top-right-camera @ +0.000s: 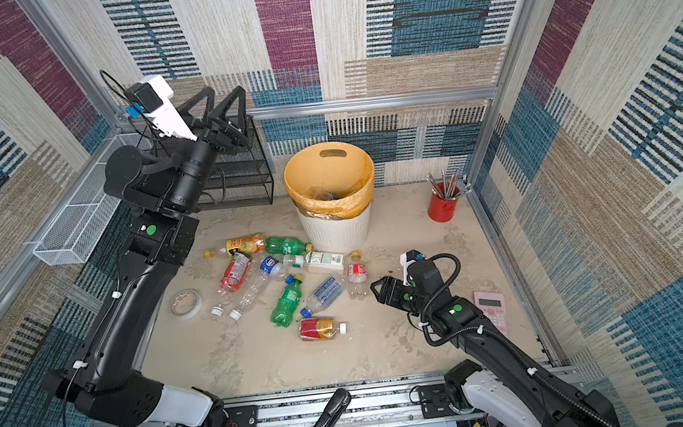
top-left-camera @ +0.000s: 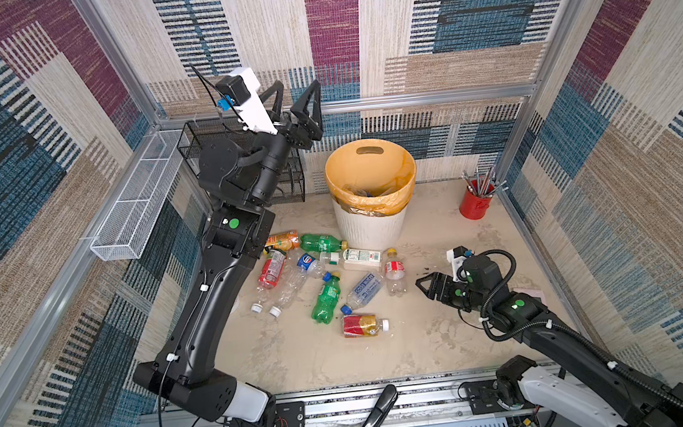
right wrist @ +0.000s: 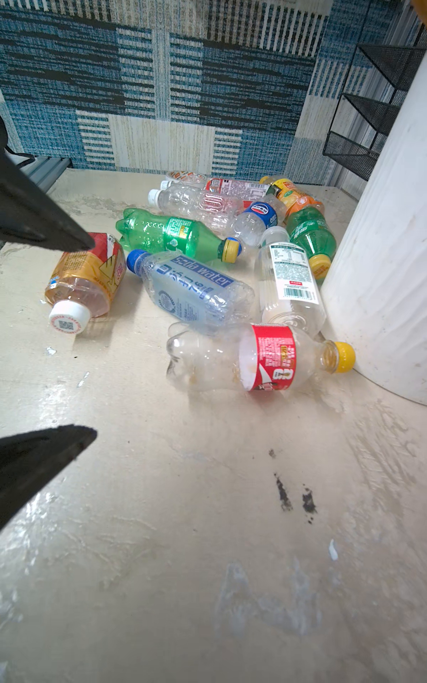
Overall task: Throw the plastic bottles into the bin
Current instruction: 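Lift the clear bottle with the left gripper, carry it over the bin, release, then return the left gripper while the right gripper reaches toward the yellow-capped red-label bottle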
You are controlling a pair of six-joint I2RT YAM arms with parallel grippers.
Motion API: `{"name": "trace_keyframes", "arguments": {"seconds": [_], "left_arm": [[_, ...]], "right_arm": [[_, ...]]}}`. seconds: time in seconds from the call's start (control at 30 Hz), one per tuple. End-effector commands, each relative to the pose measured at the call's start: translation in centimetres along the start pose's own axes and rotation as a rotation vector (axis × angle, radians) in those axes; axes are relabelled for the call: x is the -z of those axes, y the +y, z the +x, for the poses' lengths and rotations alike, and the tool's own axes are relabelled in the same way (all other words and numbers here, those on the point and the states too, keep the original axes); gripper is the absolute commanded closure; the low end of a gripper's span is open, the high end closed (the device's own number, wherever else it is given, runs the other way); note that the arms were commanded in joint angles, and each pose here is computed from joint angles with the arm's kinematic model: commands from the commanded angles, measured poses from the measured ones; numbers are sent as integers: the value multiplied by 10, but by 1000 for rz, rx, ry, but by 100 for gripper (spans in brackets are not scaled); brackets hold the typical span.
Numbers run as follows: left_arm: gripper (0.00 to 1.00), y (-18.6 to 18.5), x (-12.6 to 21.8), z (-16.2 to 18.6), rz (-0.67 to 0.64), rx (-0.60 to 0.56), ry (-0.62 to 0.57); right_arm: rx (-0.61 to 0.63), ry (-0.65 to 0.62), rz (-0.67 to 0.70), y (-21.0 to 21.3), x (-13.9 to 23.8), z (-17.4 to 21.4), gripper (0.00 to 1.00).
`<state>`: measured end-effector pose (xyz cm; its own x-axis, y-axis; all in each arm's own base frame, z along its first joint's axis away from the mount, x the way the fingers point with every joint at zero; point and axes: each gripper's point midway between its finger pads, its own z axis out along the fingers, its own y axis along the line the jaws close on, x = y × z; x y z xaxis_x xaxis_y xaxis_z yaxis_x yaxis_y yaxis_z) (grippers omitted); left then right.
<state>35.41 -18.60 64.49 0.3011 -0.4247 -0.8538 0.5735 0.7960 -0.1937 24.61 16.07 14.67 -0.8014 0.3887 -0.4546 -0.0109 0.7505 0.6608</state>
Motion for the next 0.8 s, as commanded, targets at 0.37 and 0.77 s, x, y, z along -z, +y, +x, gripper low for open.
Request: {"name": "trace_keyframes", "arguments": {"seconds": [0.37,0.77], "left_arm": [[22,67,224,184,-376,205,510],[25,94,335,263,-633,339,738]], "right_arm": [[-12,51,-1,-9,-16,12,24],[21,94,19,2,-53,-7,24]]}}
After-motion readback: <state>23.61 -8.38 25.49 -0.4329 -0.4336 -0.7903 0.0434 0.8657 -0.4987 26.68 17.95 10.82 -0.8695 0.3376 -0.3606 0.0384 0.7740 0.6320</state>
